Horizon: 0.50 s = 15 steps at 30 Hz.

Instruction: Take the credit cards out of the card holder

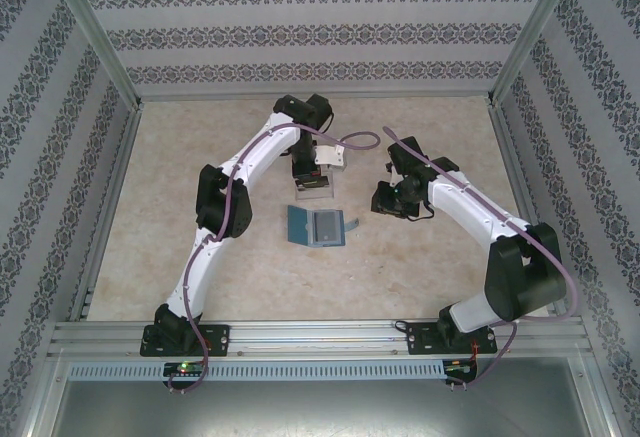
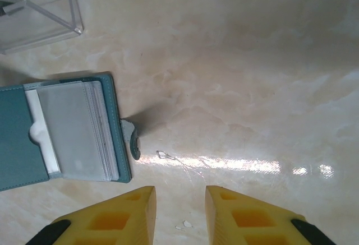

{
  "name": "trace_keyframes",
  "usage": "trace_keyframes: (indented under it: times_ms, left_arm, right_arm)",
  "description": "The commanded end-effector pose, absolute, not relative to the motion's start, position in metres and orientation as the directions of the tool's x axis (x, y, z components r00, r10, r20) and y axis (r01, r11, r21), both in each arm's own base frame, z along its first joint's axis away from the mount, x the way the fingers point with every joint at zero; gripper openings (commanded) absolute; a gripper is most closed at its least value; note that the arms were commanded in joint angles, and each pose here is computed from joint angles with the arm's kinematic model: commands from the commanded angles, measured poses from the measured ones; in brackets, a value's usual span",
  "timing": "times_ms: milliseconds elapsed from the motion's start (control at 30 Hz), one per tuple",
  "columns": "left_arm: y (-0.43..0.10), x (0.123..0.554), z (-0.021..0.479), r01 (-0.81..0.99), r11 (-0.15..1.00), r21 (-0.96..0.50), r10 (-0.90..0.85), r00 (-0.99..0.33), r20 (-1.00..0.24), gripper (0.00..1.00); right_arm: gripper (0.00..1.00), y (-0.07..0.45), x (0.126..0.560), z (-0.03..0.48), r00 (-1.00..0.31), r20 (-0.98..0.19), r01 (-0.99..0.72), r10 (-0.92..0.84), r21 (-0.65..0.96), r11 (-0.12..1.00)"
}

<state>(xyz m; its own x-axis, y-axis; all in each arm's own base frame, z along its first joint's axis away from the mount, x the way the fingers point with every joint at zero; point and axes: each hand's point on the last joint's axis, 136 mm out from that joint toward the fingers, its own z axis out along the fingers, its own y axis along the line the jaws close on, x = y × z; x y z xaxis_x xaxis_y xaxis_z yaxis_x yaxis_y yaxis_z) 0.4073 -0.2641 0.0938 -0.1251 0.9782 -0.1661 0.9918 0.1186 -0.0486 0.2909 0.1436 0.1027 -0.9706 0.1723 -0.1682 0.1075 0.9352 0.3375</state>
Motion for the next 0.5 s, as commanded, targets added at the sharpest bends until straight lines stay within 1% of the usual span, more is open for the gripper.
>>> trace_keyframes:
  times_ms: [0, 167, 300, 333, 433, 467]
  left_arm:
    - [-0.266, 0.384, 0.091, 0.988, 0.071, -0.14, 0.985, -0.092, -0.146, 0.0]
    - [-0.265, 0.377, 0.083, 0.98, 0.077, -0.184, 0.988, -0.1, -0.122, 0.0]
    - [-0.265, 0.378, 0.078, 0.978, 0.085, -0.19, 0.989, -0.106, -0.103, 0.0]
    - [-0.265, 0.379, 0.077, 0.978, 0.089, -0.186, 0.989, -0.11, -0.102, 0.03]
    - [-0.267, 0.383, 0.078, 0.982, 0.091, -0.164, 0.989, -0.109, -0.103, 0.16]
    - [-0.267, 0.385, 0.08, 0.984, 0.091, -0.153, 0.989, -0.107, -0.106, 0.19]
  right_arm:
    - [0.3, 0.136, 0.287, 0.102, -0.968, -0.169, 0.121, 0.184, 0.325, 0.938]
    - [0.3, 0.136, 0.286, 0.1, -0.969, -0.165, 0.123, 0.184, 0.324, 0.938]
    - [0.3, 0.137, 0.286, 0.098, -0.97, -0.16, 0.125, 0.185, 0.327, 0.937]
    - [0.3, 0.137, 0.286, 0.098, -0.97, -0.159, 0.125, 0.185, 0.328, 0.936]
    - [0.3, 0.138, 0.286, 0.097, -0.97, -0.156, 0.127, 0.186, 0.329, 0.936]
    - [0.3, 0.138, 0.286, 0.097, -0.97, -0.158, 0.126, 0.186, 0.33, 0.936]
